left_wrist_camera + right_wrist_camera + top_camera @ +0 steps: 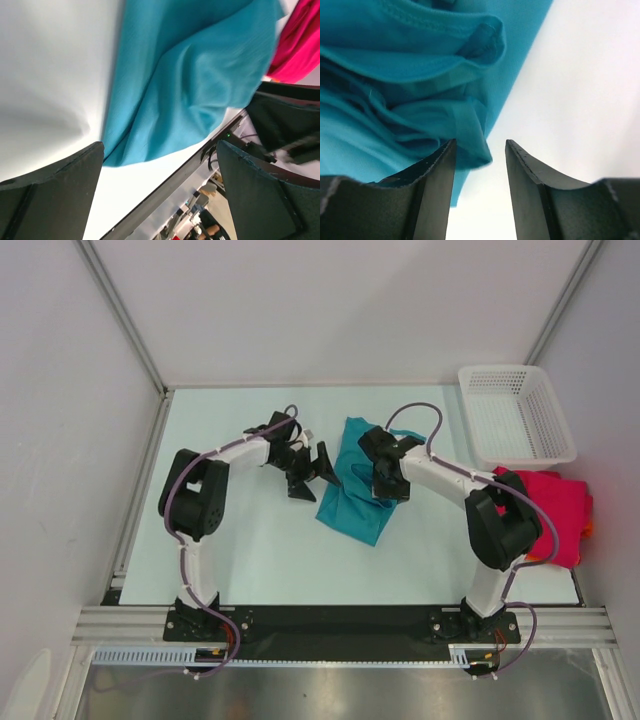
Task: Fold and stack the t-shirts
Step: Fold the folded rectangular tshirt in 1/3 of the way, then grab one side of the 2/3 rectangular tshirt with both arms
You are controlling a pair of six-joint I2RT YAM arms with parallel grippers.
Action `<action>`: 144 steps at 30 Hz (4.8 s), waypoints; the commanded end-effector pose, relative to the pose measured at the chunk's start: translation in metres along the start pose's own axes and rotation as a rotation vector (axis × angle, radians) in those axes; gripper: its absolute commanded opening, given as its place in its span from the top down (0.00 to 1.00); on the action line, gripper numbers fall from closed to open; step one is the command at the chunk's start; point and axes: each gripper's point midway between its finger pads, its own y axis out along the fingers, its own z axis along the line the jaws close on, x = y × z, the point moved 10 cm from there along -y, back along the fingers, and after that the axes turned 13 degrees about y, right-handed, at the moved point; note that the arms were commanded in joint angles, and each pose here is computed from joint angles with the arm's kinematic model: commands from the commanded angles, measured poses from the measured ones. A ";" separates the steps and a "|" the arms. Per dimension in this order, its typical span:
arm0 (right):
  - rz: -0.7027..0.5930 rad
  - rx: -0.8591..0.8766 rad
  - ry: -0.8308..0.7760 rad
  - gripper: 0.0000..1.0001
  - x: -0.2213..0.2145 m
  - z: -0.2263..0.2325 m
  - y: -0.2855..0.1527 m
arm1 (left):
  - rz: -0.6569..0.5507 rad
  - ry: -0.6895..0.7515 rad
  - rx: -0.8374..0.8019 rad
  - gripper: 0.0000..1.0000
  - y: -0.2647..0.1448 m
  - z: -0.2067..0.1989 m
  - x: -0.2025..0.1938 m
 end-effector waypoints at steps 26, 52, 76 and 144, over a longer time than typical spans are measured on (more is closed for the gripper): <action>-0.077 0.039 -0.025 0.51 -0.020 0.022 -0.013 | -0.023 0.049 -0.034 0.00 -0.013 0.006 -0.044; -0.195 -0.008 0.013 0.53 0.080 0.019 0.000 | -0.007 0.047 -0.018 0.00 -0.010 0.015 -0.052; -0.042 0.045 -0.014 0.51 -0.100 -0.004 -0.022 | -0.014 0.035 -0.038 0.01 0.007 0.028 -0.055; -0.042 -0.073 -0.080 0.61 -0.127 0.002 0.016 | -0.022 0.020 0.029 1.00 0.029 0.045 -0.080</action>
